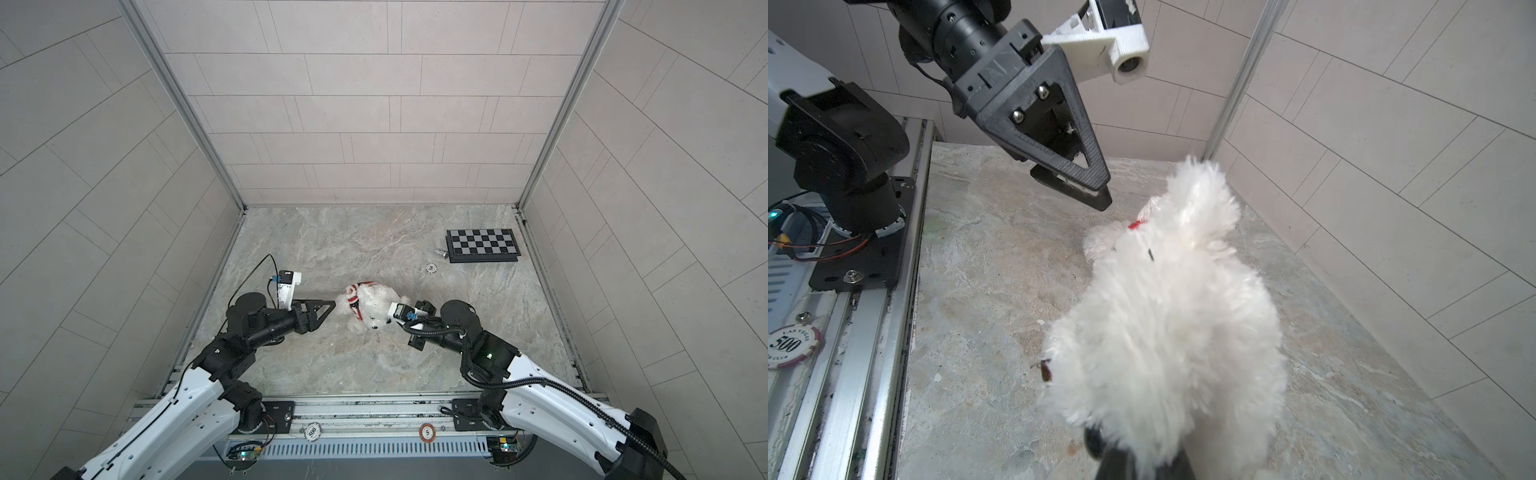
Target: Dress the teddy bear
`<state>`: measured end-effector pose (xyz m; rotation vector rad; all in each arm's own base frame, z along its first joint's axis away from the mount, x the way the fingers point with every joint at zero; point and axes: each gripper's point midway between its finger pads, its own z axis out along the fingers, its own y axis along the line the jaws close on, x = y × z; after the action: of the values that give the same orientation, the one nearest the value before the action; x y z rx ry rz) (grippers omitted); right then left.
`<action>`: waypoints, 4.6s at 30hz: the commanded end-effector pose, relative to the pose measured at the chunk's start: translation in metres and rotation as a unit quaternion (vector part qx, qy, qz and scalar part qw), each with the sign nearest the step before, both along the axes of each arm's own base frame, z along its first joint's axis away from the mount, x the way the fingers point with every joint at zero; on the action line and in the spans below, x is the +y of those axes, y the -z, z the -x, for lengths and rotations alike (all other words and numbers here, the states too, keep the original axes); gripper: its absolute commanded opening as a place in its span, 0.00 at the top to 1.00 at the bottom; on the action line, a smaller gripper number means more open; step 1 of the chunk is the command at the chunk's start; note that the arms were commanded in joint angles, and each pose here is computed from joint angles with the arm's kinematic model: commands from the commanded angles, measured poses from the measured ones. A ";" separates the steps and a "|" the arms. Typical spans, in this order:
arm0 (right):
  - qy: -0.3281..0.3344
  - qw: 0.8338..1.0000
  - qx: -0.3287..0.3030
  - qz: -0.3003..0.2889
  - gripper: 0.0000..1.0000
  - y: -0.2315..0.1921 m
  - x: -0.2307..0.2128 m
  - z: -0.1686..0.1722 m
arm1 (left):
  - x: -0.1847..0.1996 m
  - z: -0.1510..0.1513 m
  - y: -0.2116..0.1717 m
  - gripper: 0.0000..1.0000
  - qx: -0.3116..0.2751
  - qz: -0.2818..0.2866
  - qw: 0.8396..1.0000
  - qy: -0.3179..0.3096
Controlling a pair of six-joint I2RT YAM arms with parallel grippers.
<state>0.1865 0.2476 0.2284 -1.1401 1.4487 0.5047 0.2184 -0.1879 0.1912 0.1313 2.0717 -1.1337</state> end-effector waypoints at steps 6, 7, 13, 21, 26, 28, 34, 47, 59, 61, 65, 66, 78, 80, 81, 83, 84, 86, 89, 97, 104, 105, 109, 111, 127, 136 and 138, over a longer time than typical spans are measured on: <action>-0.010 0.999 -0.013 -0.028 1.00 -0.012 0.002 0.004 | -0.018 -0.010 0.011 0.23 0.020 0.022 0.999 0.028; -0.009 0.999 -0.012 -0.028 1.00 -0.011 0.001 0.004 | -0.022 -0.011 0.009 0.25 0.018 0.022 0.999 0.034; -0.004 1.000 -0.007 -0.027 1.00 -0.009 0.002 0.002 | -0.034 -0.010 0.006 0.73 0.018 0.022 0.998 0.055; 0.038 0.998 0.038 -0.016 0.55 -0.008 -0.005 -0.008 | -0.028 -0.008 0.002 1.00 0.002 0.007 0.999 0.046; 0.046 0.996 0.077 -0.017 0.21 -0.016 -0.003 -0.008 | -0.029 -0.013 0.005 1.00 0.001 0.002 0.999 0.042; 0.050 0.995 0.089 -0.022 0.22 -0.017 -0.001 -0.009 | -0.030 -0.015 0.005 1.00 -0.001 0.003 0.999 0.042; 0.098 0.992 0.080 -0.002 0.22 -0.031 0.003 -0.034 | -0.038 -0.009 0.012 1.00 0.002 -0.024 0.998 0.060; 0.073 0.989 0.112 0.066 0.34 -0.005 0.017 -0.029 | -0.043 -0.015 0.009 1.00 0.000 -0.024 0.998 0.060; 0.129 0.976 0.110 0.133 0.51 0.031 0.009 -0.043 | -0.043 -0.015 0.006 1.00 -0.001 -0.020 0.998 0.059; 0.136 0.976 0.103 0.138 0.63 0.031 0.009 -0.048 | -0.042 -0.014 0.006 1.00 -0.003 -0.021 0.998 0.058; 0.142 0.974 0.092 0.149 0.88 0.032 0.007 -0.052 | -0.039 -0.013 0.005 1.00 -0.003 -0.026 0.998 0.053; 0.141 0.974 0.087 0.152 0.95 0.033 0.005 -0.051 | -0.037 -0.014 0.006 1.00 -0.003 -0.031 0.998 0.049; 0.087 0.993 0.026 0.071 1.00 0.030 0.010 -0.033 | 0.004 -0.025 -0.007 0.65 -0.021 -0.086 0.996 -0.028; 0.086 0.994 0.025 0.069 1.00 0.029 0.012 -0.034 | -0.005 -0.016 -0.019 0.61 -0.039 -0.103 0.994 -0.011; 0.085 0.994 0.024 0.067 1.00 0.028 0.013 -0.035 | -0.010 -0.014 -0.024 0.61 -0.043 -0.105 0.994 -0.003; 0.079 0.995 0.021 0.063 1.00 0.026 0.016 -0.034 | -0.019 -0.010 -0.030 0.60 -0.048 -0.104 0.993 0.012; 0.076 0.995 0.019 0.059 1.00 0.023 0.017 -0.034 | -0.025 -0.009 -0.032 0.60 -0.050 -0.102 0.993 0.019; 0.074 0.995 0.018 0.058 1.00 0.023 0.018 -0.034 | -0.037 -0.009 -0.033 0.59 -0.049 -0.100 0.993 0.032; 0.075 0.995 0.018 0.059 1.00 0.023 0.018 -0.034 | -0.055 -0.010 -0.033 0.56 -0.050 -0.102 0.992 0.047; 0.075 0.995 0.019 0.057 1.00 0.026 0.015 -0.032 | -0.090 -0.016 -0.031 0.67 -0.046 -0.099 0.991 0.079; 0.077 0.995 0.020 0.058 1.00 0.031 0.015 -0.032 | -0.109 -0.007 -0.026 0.92 -0.042 -0.098 0.989 0.104; 0.077 0.995 0.019 0.056 1.00 0.031 0.015 -0.032 | -0.111 -0.006 -0.026 0.94 -0.043 -0.097 0.989 0.106; 0.080 0.995 0.015 0.053 1.00 0.031 0.012 -0.031 | -0.119 0.000 -0.026 1.00 -0.043 -0.095 0.987 0.121; 0.079 0.996 0.014 0.049 1.00 0.030 0.012 -0.030 | -0.124 0.004 -0.026 1.00 -0.041 -0.088 0.987 0.131; 0.067 0.997 -0.006 0.030 1.00 0.028 0.006 -0.021 | -0.069 0.001 -0.025 0.79 -0.028 -0.111 0.991 0.075; 0.065 0.997 -0.008 0.027 1.00 0.026 0.007 -0.020 | -0.078 -0.002 -0.008 0.84 -0.001 -0.115 0.990 0.087; 0.066 0.997 -0.009 0.026 1.00 0.026 0.006 -0.020 | -0.082 -0.002 -0.007 0.80 0.000 -0.115 0.989 0.092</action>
<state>0.2077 0.2504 0.1836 -1.0979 1.5927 0.3505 0.2228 -0.2655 0.2007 0.4205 2.2194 -0.9813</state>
